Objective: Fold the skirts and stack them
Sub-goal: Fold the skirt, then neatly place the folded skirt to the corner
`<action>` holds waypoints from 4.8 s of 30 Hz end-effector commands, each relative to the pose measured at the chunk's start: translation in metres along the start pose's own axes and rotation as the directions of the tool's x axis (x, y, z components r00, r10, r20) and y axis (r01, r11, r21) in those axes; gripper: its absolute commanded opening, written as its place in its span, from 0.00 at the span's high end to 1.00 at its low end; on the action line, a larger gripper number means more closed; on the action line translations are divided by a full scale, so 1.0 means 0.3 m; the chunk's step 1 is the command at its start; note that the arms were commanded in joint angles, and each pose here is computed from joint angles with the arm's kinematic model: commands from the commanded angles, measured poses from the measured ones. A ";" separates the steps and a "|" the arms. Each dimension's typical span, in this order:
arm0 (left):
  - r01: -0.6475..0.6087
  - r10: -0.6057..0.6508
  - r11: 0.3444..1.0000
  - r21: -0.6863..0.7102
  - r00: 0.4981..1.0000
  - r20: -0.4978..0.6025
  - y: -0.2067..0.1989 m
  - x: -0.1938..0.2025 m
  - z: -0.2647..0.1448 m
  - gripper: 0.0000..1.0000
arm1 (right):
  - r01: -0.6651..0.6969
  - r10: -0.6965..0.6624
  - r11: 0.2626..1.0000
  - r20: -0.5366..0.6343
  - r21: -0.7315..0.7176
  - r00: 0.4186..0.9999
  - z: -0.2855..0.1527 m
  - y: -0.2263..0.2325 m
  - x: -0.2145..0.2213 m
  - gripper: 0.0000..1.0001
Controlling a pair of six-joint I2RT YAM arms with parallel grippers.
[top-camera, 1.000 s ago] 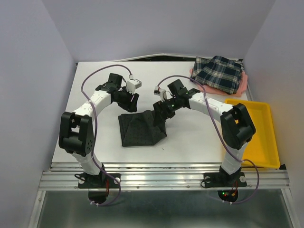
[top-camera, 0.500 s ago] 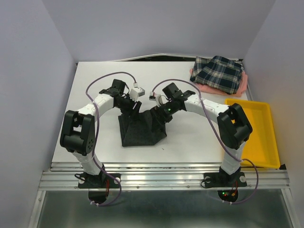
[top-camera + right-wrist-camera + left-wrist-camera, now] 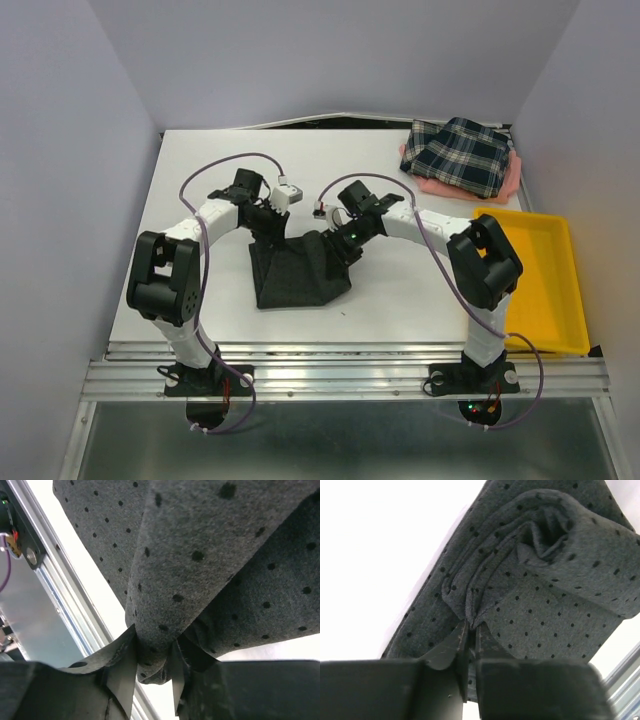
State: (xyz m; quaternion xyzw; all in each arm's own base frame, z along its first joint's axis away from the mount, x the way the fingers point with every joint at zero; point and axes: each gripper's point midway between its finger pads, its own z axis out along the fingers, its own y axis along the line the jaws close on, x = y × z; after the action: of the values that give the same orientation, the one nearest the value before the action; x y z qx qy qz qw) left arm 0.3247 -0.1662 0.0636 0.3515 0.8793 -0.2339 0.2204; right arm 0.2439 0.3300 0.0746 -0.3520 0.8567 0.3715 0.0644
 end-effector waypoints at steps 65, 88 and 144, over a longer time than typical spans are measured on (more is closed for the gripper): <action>-0.010 0.011 1.000 -0.022 0.999 0.034 0.097 -0.168 0.218 0.50 | -0.229 0.155 0.953 0.328 0.199 0.932 -0.122 -0.419 -0.331 0.64; -0.517 0.511 0.855 -0.049 0.854 -0.095 -0.324 0.128 -0.137 0.31 | 0.104 -0.352 0.792 0.310 0.602 0.883 -0.568 -0.267 -0.111 0.11; 0.450 -0.446 0.892 0.028 0.870 0.210 0.332 -0.279 -0.003 0.31 | -0.508 0.349 0.848 0.566 0.149 0.747 -0.379 -0.698 -0.338 0.76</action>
State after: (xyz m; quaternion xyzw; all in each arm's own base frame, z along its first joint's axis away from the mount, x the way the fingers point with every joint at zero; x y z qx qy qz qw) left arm 0.4187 -0.1371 0.0473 0.1168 0.9315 -0.2890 0.1873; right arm 0.4409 0.2192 0.0337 0.0036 0.9208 0.3453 0.1813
